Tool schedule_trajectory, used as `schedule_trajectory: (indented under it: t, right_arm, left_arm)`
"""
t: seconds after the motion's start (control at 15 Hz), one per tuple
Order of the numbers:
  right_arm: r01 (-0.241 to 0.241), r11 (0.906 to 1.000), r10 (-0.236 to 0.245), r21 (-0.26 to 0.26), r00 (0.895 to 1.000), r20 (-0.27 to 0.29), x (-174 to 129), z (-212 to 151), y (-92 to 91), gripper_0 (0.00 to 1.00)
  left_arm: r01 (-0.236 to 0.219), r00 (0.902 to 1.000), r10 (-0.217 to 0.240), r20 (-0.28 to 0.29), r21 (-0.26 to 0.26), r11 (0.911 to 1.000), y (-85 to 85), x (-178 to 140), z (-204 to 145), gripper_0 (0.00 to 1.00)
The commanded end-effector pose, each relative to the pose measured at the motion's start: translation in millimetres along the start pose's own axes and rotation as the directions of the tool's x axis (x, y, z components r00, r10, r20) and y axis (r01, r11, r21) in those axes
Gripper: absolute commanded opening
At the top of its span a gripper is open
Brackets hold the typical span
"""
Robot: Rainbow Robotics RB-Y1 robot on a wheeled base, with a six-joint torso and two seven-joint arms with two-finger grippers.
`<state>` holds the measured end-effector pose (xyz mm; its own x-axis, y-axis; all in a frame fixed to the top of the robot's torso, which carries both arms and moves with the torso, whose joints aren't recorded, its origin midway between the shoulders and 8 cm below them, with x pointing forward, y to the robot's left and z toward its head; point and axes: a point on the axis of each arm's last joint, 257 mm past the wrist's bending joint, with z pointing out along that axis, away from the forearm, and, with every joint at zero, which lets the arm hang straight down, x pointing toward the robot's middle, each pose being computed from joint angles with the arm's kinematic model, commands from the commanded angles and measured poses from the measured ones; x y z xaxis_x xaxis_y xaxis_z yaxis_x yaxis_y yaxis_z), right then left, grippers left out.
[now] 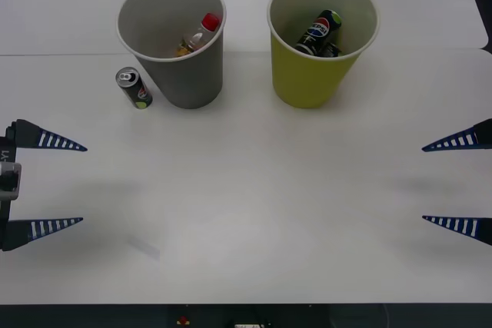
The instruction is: Put the can into the green bin and the plastic bottle into the gray bin
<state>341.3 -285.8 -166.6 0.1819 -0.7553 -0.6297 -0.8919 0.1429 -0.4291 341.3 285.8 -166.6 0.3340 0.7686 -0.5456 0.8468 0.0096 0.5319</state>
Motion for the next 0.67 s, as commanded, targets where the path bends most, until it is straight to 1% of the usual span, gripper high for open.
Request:
schedule_trajectory:
  t: [0.07, 0.2, 0.33, 0.47, 0.53, 0.67]
  right_arm:
    - [0.0, 1.0, 0.0, 0.0, 1.0, 0.0, 0, 0, 0.0, 1.0]
    - [0.0, 1.0, 0.0, 0.0, 1.0, 0.0, 0, 0, 0.0, 1.0]
    - [0.0, 1.0, 0.0, 0.0, 1.0, 0.0, 0, 0, 0.0, 1.0]
    - [0.0, 1.0, 0.0, 0.0, 1.0, 0.0, 0, 0, 0.0, 1.0]
    - [0.0, 1.0, 0.0, 0.0, 1.0, 0.0, 0, 0, 0.0, 1.0]
    - [0.0, 1.0, 0.0, 0.0, 1.0, 0.0, 0, 0, 0.0, 1.0]
  left_arm:
    - [0.0, 1.0, 0.0, 0.0, 0.0, 1.0, 0.0, 0, 0, 1.0]
    - [-0.005, 1.0, 0.005, -0.001, -0.034, 0.9994, 9.9, 0, -4, 1.0]
    - [-0.009, 1.0, 0.009, -0.002, -0.041, 0.9991, 11.4, -1, -6, 1.0]
    - [0.005, 1.0, -0.005, -0.001, -0.047, 0.9989, 11.5, -1, -6, 1.0]
    - [0.029, 0.9996, -0.029, 0.001, -0.062, 0.9976, 12.3, 2, -7, 1.0]
    - [0.1, 0.9949, -0.099, 0.02, -0.096, 0.9903, 12.8, 6, -8, 1.0]
